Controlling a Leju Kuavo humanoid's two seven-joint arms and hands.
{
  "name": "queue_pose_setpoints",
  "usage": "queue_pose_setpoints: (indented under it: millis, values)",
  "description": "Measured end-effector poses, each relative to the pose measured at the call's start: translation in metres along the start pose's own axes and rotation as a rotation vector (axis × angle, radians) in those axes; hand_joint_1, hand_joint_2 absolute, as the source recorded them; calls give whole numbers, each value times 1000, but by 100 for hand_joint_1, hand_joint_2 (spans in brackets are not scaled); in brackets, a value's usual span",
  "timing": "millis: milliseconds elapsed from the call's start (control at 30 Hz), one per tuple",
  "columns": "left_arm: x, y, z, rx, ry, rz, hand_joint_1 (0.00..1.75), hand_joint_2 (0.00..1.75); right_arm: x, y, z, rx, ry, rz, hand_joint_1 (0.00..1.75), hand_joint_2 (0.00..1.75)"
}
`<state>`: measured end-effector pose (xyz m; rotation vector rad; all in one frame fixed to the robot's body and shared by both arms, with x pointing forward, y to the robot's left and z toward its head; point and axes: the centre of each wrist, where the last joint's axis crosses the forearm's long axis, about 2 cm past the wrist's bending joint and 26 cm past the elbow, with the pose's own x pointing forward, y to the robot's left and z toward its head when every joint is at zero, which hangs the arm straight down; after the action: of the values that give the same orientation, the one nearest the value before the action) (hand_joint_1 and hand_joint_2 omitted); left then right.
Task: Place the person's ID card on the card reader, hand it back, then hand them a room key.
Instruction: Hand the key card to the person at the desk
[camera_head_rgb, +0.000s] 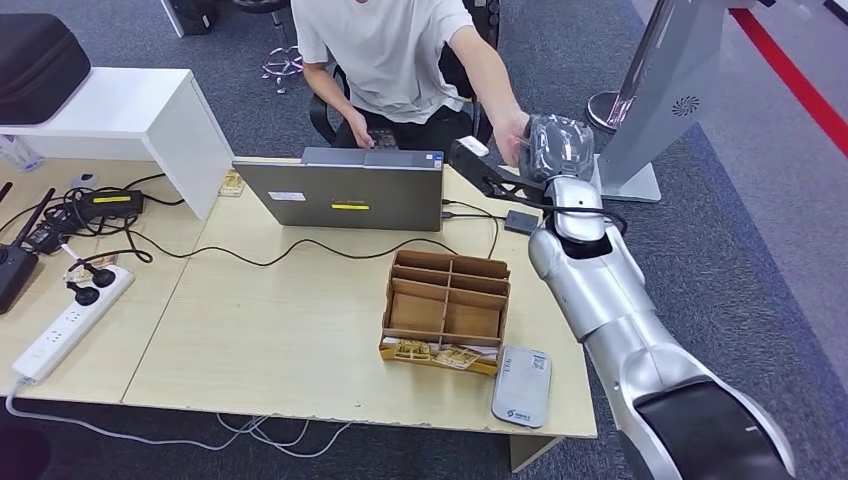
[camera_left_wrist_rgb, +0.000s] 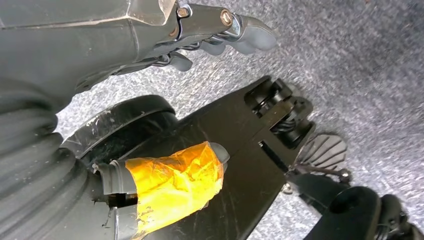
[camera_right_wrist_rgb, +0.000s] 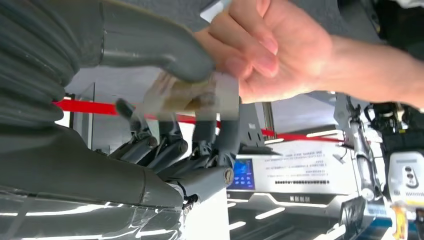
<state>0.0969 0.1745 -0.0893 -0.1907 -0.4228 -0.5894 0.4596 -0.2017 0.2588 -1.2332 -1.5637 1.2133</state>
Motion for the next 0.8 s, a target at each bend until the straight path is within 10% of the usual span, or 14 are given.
queue_pose_setpoints:
  millis: [800]
  values:
    - [0, 1, 0, 61, 3, 42, 0, 175, 32, 13, 93, -172, -275, -299, 0, 175]
